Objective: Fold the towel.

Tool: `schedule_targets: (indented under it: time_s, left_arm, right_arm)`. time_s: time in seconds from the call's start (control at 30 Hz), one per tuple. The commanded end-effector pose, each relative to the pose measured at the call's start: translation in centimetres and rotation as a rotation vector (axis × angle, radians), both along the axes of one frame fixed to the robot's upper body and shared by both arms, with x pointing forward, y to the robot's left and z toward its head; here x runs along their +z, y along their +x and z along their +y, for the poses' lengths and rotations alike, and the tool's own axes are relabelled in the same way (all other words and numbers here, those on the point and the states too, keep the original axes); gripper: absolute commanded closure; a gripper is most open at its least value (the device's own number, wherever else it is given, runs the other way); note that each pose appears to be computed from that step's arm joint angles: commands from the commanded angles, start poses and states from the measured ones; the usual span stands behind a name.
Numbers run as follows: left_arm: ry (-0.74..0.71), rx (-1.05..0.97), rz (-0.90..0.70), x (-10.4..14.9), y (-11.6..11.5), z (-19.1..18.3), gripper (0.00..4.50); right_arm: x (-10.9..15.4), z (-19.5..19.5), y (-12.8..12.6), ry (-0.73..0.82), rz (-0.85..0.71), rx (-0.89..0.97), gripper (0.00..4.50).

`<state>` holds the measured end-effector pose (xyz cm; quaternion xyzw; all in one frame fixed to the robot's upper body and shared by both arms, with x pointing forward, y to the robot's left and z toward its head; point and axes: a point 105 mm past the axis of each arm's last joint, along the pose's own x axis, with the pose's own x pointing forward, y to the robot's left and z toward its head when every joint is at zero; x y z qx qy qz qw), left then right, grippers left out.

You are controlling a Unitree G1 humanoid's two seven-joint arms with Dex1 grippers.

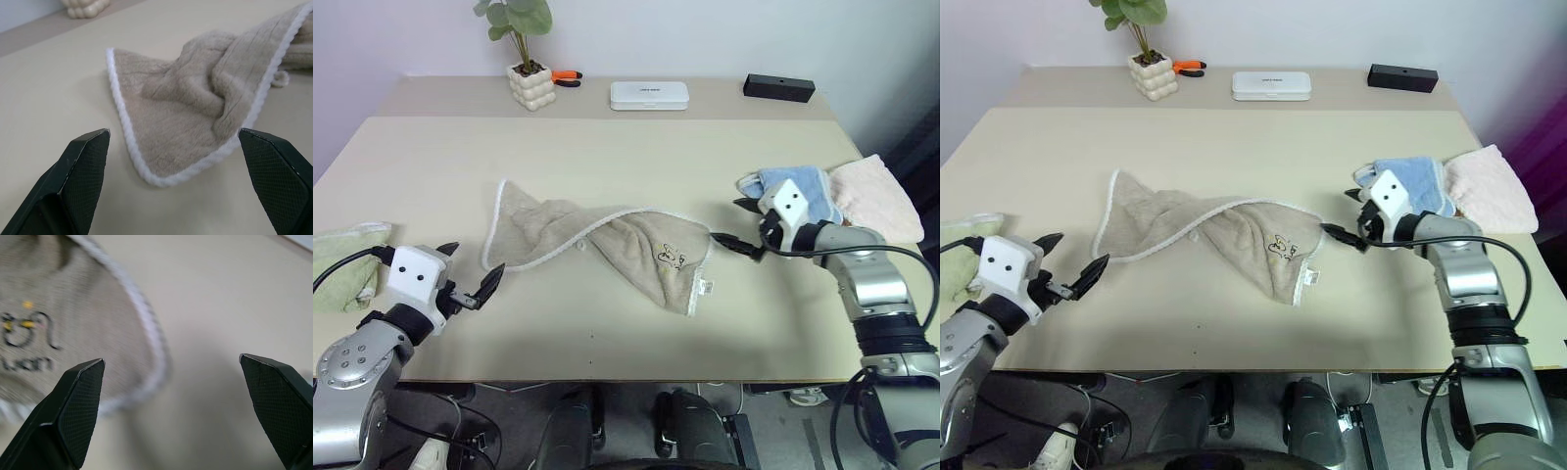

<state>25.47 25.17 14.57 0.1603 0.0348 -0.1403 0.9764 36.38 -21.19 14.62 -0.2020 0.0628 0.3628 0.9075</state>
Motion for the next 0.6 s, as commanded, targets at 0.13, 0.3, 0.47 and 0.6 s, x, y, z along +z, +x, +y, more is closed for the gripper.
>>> schedule_targets:
  time_s: [0.13, 0.3, 0.47, 0.6]
  left_arm:
    - [0.013, -0.032, -0.028, 0.8, 0.4, -0.8, 0.21]
    - [0.031, -0.099, -0.022, 0.9, 0.4, -2.2, 0.21]
    - [0.109, -0.229, 0.054, -0.5, -0.4, -3.9, 0.21]
    - [0.227, -0.341, 0.114, -2.3, -0.8, -5.2, 0.21]
  right_arm:
    - [1.3, 1.2, -0.4, 0.019, -0.058, 0.031, 0.00]
    - [1.1, 2.4, -0.3, 0.034, -0.060, 0.040, 0.00]
    - [1.0, 4.0, -0.1, 0.051, -0.075, 0.059, 0.00]
    - [0.4, 6.0, -0.1, 0.083, -0.073, 0.086, 0.00]
